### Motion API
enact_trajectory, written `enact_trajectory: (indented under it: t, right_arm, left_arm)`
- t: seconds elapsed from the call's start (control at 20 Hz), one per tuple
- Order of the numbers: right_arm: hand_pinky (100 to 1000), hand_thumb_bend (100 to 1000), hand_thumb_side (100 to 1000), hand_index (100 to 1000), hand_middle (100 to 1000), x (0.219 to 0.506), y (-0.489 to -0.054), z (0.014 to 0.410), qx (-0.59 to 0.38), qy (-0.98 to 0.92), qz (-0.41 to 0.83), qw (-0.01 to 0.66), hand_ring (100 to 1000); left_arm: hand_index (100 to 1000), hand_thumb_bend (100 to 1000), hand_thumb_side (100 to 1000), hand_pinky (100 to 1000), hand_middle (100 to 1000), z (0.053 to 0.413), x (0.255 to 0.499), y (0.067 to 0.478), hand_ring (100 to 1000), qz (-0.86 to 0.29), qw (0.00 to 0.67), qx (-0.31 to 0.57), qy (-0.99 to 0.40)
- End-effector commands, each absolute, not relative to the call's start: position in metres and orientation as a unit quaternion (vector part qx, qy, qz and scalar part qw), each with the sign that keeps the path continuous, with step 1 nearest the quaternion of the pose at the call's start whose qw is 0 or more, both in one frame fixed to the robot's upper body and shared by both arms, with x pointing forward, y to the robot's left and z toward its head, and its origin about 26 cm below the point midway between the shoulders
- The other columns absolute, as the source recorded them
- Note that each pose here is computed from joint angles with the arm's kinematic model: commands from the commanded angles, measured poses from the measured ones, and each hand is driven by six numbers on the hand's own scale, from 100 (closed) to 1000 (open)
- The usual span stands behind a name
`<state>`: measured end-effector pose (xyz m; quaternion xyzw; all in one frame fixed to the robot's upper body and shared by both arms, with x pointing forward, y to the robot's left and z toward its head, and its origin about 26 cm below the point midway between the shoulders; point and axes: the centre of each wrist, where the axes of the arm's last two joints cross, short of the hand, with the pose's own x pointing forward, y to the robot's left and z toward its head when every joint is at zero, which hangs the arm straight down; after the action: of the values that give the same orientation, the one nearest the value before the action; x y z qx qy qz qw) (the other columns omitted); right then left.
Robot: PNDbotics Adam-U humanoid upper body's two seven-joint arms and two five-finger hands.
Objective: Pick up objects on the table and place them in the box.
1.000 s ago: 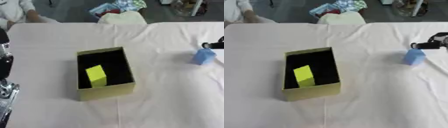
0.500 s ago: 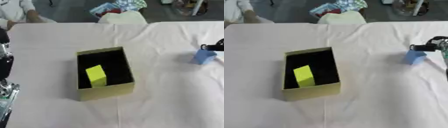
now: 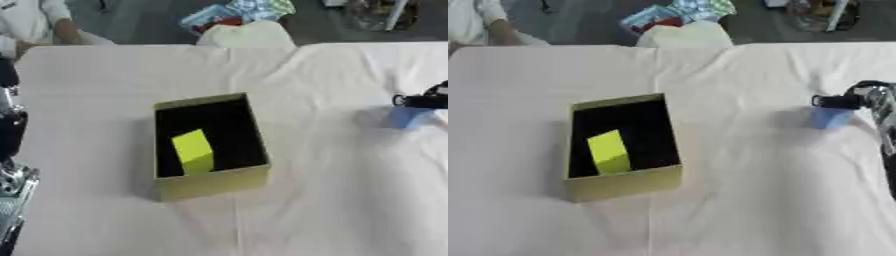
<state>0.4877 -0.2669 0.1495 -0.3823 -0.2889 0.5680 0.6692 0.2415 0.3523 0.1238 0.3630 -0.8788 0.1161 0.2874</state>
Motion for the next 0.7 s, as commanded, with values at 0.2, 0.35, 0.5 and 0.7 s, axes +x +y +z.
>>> enact_trajectory:
  t: [0.2,0.35,0.5,0.7]
  right_arm:
    - [816,287,1000,979,757,0.4885,-0.2703,0.1559,-0.389,-0.293,0.561,0.670,926]
    - [808,261,1000,972,733,0.4875,-0.2697,0.1552,-0.390,-0.300,0.559,0.668,912]
    - [798,233,941,953,687,0.4867,-0.2685,0.1546,-0.391,-0.307,0.557,0.665,890]
    - [783,163,810,891,642,0.4855,-0.2667,0.1562,-0.397,-0.323,0.551,0.659,865]
  left_arm:
    - [734,452,598,875,759,0.1309,0.2411,0.3533,642,0.108,0.274,0.364,-0.884]
    - [734,451,599,875,759,0.1307,0.2411,0.3532,642,0.108,0.275,0.364,-0.883]
    - [734,449,599,875,759,0.1306,0.2410,0.3532,643,0.108,0.275,0.364,-0.884]
    - [734,448,600,875,759,0.1305,0.2409,0.3532,643,0.107,0.276,0.364,-0.883]
